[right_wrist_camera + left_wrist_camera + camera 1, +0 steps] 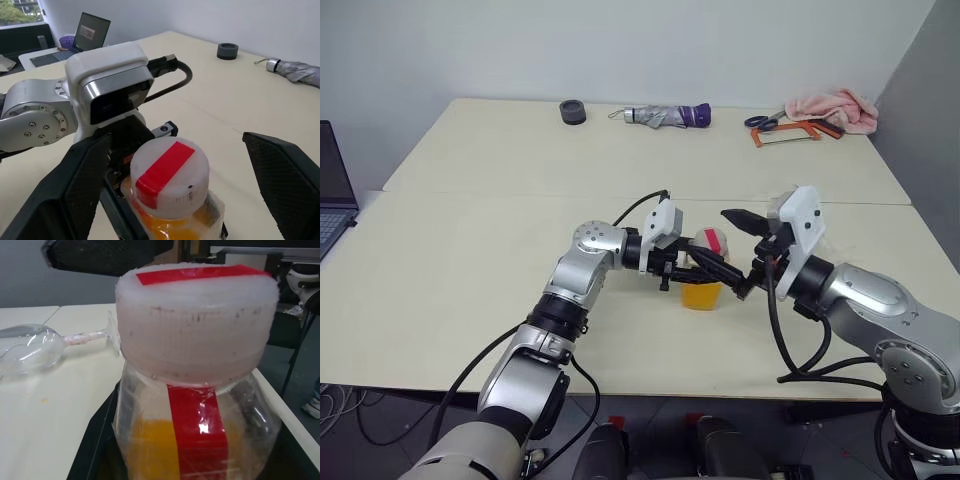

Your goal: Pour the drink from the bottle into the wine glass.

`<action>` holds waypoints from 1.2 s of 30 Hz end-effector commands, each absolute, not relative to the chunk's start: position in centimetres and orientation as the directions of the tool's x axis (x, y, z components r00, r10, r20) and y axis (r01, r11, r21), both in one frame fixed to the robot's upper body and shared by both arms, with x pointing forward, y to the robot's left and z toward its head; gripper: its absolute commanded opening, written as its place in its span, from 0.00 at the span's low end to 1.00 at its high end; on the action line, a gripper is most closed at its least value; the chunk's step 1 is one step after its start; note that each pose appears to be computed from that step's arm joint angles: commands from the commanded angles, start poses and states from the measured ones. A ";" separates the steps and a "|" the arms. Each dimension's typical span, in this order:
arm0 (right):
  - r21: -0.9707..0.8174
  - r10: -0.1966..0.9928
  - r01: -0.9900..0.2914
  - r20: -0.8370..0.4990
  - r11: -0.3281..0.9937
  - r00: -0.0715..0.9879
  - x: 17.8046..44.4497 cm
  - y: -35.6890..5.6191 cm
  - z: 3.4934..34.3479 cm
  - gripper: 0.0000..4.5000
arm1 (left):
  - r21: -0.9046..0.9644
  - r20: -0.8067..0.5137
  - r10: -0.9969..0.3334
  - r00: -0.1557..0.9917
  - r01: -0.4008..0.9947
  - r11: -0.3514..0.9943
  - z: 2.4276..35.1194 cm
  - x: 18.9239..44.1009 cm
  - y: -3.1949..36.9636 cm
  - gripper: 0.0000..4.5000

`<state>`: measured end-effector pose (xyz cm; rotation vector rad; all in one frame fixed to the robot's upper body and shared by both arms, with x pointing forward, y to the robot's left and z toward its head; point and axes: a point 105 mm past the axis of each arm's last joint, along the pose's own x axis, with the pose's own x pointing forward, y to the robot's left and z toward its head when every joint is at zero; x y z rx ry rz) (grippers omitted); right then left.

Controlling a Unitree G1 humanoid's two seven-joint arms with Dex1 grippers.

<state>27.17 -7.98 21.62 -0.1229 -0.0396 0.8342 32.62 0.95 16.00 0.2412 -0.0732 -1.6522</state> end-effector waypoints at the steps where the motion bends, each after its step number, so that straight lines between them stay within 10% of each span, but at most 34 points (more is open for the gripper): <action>1: -0.156 0.739 -0.729 0.016 0.667 0.673 27.0 -7.9 22.4 1.00 | 0.262 -0.080 -0.994 -0.081 0.960 -0.099 18.0 32.8 0.6 0.41; 10: -0.165 0.735 -0.725 0.005 0.669 0.678 27.2 -7.7 21.8 0.42 | 0.268 -0.081 -0.994 -0.076 0.959 -0.095 18.1 32.8 0.6 0.41; 16: -0.169 0.763 -0.754 -0.015 0.635 0.646 27.0 -7.4 21.4 0.42 | 0.272 -0.079 -0.994 -0.075 0.958 -0.094 18.3 32.8 0.6 0.41; 26: -0.180 0.962 -0.980 -0.243 0.085 0.128 26.5 -7.5 21.0 0.42 | 0.300 -0.135 -0.974 -0.181 0.930 -0.214 18.9 31.5 0.9 0.41; 33: -0.189 0.945 -0.945 -0.142 0.265 0.294 28.3 -8.8 21.7 0.42 | 0.293 -0.121 -0.984 -0.128 0.943 -0.159 18.7 31.9 0.8 0.41; 36: -0.166 0.916 -0.907 -0.044 0.387 0.399 26.9 -10.1 22.5 0.65 | 0.287 -0.125 -0.986 -0.107 0.948 -0.139 18.3 32.1 0.7 0.41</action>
